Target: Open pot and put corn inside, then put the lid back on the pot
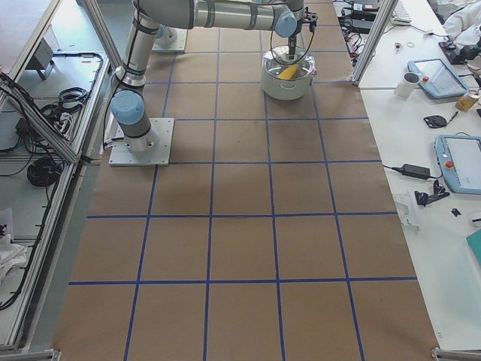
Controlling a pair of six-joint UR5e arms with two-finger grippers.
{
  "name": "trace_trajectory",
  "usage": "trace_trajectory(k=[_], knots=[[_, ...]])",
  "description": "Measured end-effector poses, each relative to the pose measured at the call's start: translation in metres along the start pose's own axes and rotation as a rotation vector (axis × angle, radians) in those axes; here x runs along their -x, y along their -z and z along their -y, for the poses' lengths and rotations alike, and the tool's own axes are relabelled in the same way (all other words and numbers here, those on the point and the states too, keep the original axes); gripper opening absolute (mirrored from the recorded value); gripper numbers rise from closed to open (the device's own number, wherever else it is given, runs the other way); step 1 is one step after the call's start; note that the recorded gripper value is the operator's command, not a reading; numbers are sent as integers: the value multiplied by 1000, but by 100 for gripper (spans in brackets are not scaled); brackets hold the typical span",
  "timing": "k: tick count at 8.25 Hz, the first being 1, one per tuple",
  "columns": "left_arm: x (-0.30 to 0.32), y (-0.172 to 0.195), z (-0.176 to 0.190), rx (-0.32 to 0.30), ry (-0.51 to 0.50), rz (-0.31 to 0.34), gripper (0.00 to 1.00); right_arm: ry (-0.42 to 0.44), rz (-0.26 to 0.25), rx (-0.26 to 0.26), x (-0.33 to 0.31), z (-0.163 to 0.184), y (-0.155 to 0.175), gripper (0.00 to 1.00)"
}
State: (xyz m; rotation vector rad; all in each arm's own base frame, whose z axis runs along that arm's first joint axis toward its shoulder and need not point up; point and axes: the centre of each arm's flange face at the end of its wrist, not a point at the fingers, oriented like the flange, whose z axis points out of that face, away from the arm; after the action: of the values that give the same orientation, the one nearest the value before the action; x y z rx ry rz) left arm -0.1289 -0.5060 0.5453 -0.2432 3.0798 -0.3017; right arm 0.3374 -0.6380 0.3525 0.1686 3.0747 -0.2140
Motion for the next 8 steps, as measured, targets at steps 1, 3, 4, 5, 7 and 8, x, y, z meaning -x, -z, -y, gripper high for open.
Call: trace_trajectory(k=[1, 3, 4, 5, 7, 8], knots=[[0, -1, 0, 2, 0, 1, 100, -2, 2, -1, 0, 0, 1, 53], [0, -3, 0, 4, 2, 1, 100, -3, 3, 0, 0, 0, 1, 55], [0, -3, 0, 6, 3, 1, 100, -3, 3, 0, 0, 0, 0, 74], [0, -4, 0, 6, 3, 1, 100, -3, 4, 1, 0, 0, 0, 95], [0, -5, 1, 8, 2, 3, 100, 6, -1, 3, 0, -1, -1, 100], [0, -5, 1, 8, 2, 4, 100, 10, -2, -2, -3, -1, 3, 100]])
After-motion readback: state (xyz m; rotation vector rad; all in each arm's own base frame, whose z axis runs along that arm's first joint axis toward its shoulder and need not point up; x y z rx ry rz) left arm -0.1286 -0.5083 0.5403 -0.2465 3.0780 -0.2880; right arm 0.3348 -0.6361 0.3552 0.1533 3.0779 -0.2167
